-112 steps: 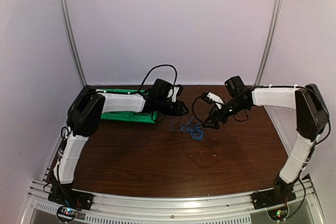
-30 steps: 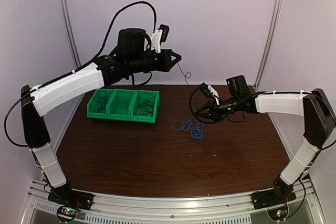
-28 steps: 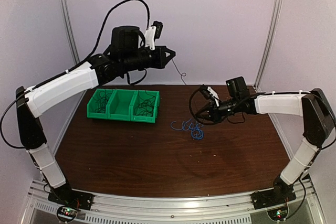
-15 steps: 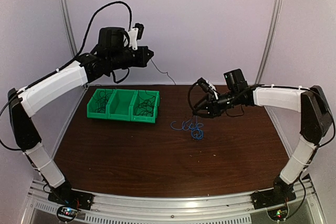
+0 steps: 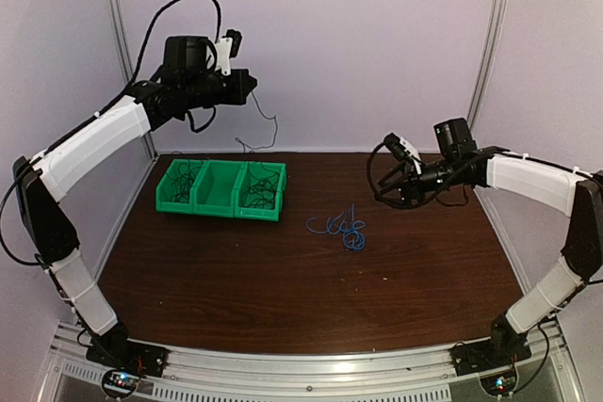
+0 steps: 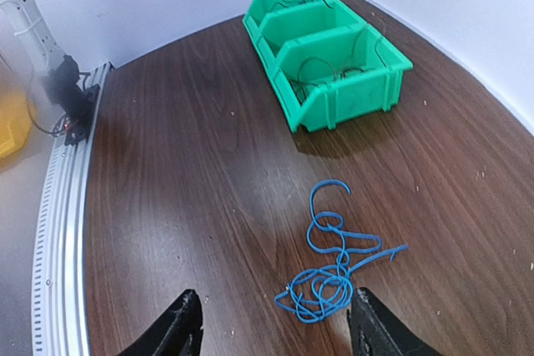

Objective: Untangle the cables

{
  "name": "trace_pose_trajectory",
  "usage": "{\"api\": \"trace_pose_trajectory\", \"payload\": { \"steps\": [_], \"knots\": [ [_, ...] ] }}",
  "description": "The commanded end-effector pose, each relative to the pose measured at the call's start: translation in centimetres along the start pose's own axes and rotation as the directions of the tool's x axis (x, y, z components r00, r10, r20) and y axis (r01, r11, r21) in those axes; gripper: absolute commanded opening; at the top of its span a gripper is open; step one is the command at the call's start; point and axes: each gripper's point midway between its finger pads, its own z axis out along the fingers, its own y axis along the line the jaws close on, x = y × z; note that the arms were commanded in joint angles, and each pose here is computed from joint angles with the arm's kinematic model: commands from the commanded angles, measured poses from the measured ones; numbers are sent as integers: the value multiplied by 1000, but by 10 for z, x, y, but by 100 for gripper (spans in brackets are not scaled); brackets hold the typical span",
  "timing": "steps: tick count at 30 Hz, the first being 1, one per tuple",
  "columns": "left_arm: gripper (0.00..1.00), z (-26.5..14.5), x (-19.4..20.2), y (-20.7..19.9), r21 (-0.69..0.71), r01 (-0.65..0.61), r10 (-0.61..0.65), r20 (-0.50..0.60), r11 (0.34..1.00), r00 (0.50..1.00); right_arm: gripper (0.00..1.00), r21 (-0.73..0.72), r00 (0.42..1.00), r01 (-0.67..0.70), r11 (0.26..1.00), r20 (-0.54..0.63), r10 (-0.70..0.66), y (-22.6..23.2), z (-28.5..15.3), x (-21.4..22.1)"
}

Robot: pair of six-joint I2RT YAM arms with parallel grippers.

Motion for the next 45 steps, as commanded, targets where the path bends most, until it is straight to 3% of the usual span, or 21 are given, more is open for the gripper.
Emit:
{"api": "trace_pose_trajectory", "payload": {
  "steps": [1,25,45],
  "knots": [
    [0,-5,-27,4,-6,-37,37,59,999,998,62,89,999,28,996,-46,-24,-9,-1,33],
    [0,29,49,20,-23,-26,23,-110,999,994,62,81,994,17,997,-107,-9,-17,7,59],
    [0,81,152,83,-155,-56,16,-251,986,968,62,67,992,4,998,-126,4,-17,10,67]
  ]
}}
